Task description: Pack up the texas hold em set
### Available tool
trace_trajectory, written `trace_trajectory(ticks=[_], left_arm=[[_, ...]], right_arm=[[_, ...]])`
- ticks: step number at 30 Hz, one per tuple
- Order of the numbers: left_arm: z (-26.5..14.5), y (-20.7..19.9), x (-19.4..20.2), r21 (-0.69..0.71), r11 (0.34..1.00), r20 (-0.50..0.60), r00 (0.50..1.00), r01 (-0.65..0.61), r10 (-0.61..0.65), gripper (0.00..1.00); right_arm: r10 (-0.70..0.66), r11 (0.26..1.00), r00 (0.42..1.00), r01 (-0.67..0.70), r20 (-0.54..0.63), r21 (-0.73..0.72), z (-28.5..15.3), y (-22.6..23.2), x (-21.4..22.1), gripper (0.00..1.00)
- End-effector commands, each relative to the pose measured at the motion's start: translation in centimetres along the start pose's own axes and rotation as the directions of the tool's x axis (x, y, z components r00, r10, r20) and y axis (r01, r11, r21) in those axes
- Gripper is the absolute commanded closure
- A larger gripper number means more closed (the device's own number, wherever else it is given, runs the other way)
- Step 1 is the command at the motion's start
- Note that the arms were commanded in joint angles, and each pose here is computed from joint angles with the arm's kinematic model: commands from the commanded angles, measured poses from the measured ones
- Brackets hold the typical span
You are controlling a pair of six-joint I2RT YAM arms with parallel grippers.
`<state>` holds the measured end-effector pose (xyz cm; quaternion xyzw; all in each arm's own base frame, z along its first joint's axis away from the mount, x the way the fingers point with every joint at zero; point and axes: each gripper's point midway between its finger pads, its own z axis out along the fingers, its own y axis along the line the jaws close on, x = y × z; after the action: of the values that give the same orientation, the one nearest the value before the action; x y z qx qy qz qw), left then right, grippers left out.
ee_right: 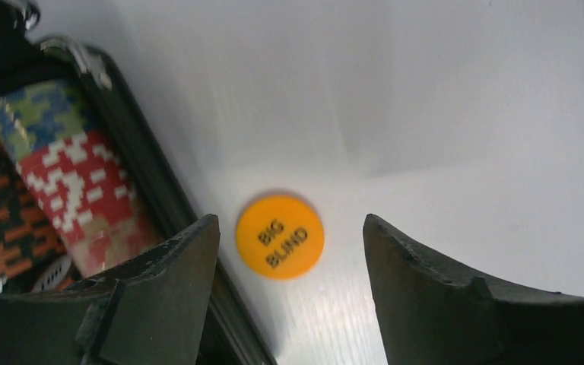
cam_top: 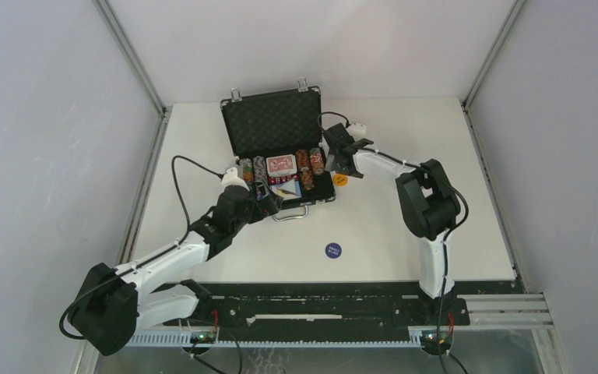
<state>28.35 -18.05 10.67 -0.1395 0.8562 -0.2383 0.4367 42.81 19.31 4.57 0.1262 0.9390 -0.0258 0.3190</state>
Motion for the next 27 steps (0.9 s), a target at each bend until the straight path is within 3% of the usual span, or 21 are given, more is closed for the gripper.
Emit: trace_trajectory(ticks=[1, 12, 27], left_arm=[[-0.2, -1.5, -1.6, 0.041, 0.999, 0.046, 0.999, -0.006, 0.004, 0.0], [-0.2, -1.3, -1.6, 0.03, 0.999, 0.05, 0.999, -0.011, 0.009, 0.0], [-0.4, -1.9, -1.4, 0.062, 0.998, 0.036, 0.999, 0.004, -0.006, 0.0]], right_arm=[[0.007, 1.0, 1.0, -0.007, 0.024, -0.017, 0.9, 0.9, -2.6, 0.22], [-0.099, 0.995, 0.993, 0.099, -0.071, -0.004, 2.9, 1.5, 1.3, 0.22], [-0.16, 0.986, 0.98, 0.165, -0.117, 0.032, -1.5, -3.3, 9.5, 0.29]])
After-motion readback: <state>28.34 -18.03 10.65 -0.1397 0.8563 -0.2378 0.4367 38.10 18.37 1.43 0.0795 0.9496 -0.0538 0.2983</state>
